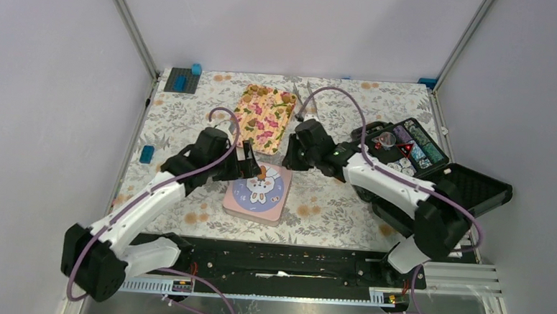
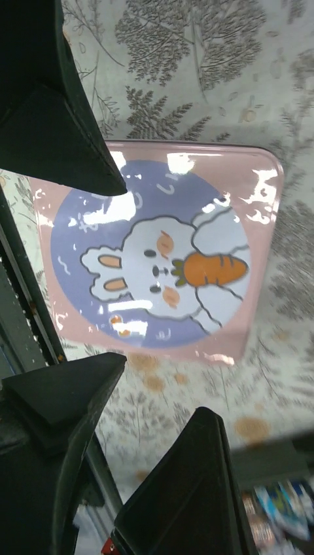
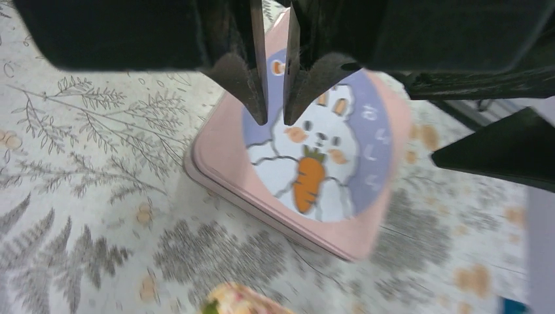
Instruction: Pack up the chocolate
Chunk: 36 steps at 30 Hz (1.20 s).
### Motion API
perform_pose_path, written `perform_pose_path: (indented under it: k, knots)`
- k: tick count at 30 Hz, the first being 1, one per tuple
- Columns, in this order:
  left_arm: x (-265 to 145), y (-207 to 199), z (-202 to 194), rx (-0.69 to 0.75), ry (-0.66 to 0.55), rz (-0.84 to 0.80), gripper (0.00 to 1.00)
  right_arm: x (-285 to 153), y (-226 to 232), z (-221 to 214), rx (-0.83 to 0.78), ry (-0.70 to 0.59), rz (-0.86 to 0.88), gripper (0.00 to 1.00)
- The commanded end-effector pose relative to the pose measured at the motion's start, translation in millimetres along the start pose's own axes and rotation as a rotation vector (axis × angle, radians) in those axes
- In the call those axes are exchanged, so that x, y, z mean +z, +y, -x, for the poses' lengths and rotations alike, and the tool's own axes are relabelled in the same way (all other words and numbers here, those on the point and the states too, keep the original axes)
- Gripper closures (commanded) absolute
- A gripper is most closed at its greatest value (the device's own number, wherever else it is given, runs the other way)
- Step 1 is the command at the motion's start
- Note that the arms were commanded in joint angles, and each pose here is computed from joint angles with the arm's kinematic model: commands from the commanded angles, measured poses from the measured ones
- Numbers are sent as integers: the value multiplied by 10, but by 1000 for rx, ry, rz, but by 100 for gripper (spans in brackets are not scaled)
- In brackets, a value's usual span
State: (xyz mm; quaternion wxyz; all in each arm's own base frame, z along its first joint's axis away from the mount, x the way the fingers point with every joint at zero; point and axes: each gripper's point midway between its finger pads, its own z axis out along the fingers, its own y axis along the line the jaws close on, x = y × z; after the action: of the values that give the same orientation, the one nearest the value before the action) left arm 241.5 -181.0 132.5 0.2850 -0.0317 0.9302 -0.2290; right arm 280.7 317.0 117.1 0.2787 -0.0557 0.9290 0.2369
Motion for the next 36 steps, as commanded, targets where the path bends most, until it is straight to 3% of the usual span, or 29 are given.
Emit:
perform_pose_path:
  k: [1,8,11,15,19,22,27,31,33,36]
  knots:
    - [-138,-75,25,-14,-38,-43,1,-383,276,497,-10,-176,86,78]
    - [308,247,-795,-193,120,-68,1,309,-125,-463,53,138,6,81]
    - [190,111,-593,-129,79,-103,1,286,-138,-513,47,173,-8,83]
    - [-139,-109,54,-15,-105,-97,1,11,96,-165,26,45,70,80]
    - [-125,-247,332,32,-113,-79,1,-296,336,60,10,-43,133,79]
    - [30,-302,359,35,-72,-81,1,-457,506,12,2,-57,178,78]
    - [413,-265,246,43,-32,-115,1,-449,704,-445,99,20,290,76]
    - [736,-59,10,-21,19,-85,2,-106,459,-999,142,152,250,73]
    - [823,-29,-149,-52,43,-116,2,37,229,-1226,117,230,149,72]
    - [729,-63,-129,-43,50,-118,3,22,151,-1219,66,237,105,73]
